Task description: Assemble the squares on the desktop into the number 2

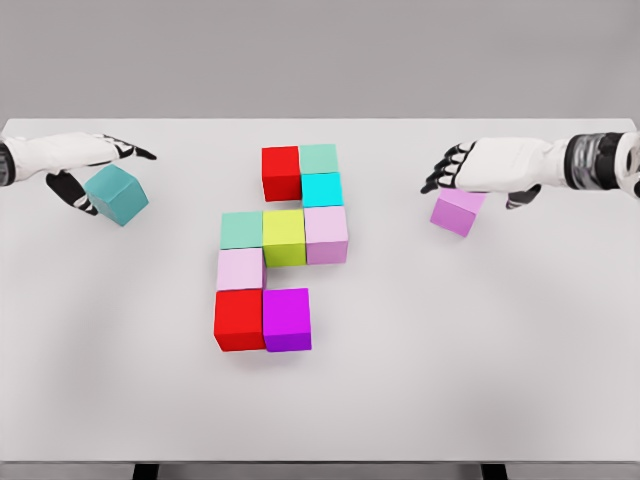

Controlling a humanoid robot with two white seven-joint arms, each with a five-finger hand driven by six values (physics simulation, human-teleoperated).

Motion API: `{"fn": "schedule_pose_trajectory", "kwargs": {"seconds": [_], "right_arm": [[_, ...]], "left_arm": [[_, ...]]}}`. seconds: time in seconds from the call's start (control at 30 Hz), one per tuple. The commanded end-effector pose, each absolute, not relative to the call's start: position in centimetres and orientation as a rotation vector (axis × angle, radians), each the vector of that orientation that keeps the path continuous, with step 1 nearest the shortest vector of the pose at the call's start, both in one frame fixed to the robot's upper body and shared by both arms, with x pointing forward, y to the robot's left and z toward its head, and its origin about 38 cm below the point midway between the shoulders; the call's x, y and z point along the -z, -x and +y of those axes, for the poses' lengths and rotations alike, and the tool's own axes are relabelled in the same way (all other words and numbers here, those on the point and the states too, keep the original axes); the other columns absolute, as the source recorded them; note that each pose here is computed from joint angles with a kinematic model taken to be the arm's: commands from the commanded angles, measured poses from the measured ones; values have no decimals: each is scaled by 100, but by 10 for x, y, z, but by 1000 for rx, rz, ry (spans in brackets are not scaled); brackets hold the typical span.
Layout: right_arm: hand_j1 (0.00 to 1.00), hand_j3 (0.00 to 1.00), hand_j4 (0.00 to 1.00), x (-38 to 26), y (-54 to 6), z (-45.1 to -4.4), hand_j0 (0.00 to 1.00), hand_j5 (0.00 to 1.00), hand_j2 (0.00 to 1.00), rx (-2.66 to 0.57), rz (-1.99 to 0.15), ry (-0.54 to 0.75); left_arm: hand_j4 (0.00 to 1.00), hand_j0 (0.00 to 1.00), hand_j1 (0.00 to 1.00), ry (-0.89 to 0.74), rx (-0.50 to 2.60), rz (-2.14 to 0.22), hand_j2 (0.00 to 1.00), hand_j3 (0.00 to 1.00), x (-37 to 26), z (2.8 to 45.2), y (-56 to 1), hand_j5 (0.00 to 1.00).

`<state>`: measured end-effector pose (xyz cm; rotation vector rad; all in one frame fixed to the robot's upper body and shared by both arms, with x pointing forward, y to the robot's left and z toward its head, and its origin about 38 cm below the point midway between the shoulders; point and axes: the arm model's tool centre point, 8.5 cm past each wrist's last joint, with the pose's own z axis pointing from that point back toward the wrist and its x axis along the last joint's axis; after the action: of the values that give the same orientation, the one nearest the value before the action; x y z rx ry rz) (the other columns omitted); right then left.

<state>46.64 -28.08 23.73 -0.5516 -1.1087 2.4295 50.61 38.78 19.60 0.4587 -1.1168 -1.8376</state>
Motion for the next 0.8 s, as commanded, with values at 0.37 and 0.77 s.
{"fn": "schedule_pose_trajectory", "kwargs": {"seconds": [0.37, 0.77], "right_arm": [[100, 100, 100, -228, -479, -273, 100, 100, 100, -2434, -1072, 539], [100, 100, 100, -217, -486, -270, 100, 100, 100, -2423, -1050, 512]], "left_arm": [[100, 100, 100, -472, 1863, -1075, 100, 100, -189, 386, -507, 100], [95, 95, 95, -472, 1862, -1013, 95, 95, -173, 390, -509, 95]]}}
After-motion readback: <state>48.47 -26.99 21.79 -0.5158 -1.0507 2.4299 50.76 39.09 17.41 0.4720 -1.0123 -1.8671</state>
